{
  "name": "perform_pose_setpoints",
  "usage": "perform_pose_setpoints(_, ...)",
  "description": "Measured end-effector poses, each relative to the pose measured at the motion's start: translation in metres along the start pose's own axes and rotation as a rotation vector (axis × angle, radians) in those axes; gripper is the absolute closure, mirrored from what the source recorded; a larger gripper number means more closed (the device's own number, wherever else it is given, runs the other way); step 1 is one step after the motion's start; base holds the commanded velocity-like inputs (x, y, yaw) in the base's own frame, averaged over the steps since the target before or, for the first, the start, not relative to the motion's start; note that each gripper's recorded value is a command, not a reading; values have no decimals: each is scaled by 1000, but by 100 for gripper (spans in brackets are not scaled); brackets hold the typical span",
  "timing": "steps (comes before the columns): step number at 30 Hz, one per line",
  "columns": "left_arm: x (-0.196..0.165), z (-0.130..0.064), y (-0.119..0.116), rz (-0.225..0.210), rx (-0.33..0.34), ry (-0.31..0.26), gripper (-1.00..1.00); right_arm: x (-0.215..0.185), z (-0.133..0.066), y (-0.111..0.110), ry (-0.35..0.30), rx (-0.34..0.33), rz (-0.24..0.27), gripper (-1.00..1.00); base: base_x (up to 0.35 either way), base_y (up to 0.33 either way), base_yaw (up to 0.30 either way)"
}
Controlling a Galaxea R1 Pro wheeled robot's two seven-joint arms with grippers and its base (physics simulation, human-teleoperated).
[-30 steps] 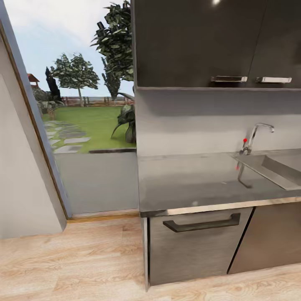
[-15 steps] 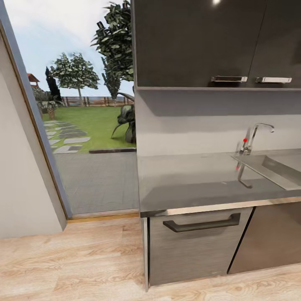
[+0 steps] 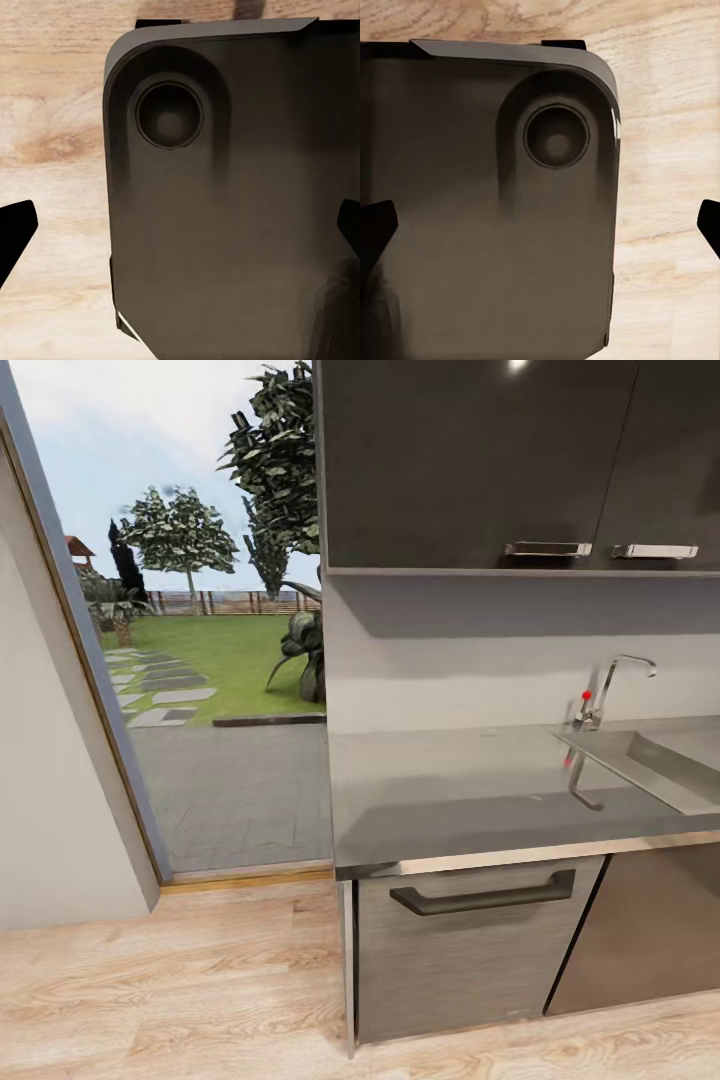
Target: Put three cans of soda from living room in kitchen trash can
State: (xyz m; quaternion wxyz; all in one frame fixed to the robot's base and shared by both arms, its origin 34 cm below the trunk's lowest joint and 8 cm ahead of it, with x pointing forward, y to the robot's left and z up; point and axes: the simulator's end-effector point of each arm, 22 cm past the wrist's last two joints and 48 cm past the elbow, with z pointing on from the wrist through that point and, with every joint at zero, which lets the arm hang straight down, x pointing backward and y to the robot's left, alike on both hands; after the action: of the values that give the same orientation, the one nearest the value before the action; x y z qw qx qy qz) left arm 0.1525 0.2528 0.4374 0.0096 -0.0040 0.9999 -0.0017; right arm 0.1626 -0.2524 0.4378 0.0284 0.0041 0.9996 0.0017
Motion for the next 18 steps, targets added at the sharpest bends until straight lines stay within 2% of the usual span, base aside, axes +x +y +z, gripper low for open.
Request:
perform_pose_setpoints(2, -13, 0, 1, -1, -2, -27, -100, -8, 0, 0, -8, 0, -2, -100, 0, 0, 0)
perform_pose_setpoints(6, -43, -1, 6, -24, -7, -77, -100, -42, 0, 3, -76, -20, -11, -100, 0, 0, 0)
perform_pose_setpoints(16, -64, -2, 13, -78, -12, -87, -100, -121, -7, 14, -226, -74, -26, -100, 0, 0, 0)
perform_pose_setpoints(17, -84, -5, 11, -196, 8, -92, -100, -184, -23, 29, -352, -136, -45, -100, 0, 0, 0)
perform_pose_setpoints(18, -146, -19, 11, -200, 23, -220, -100, -296, -67, 32, -578, -140, -65, -100, 0, 0, 0)
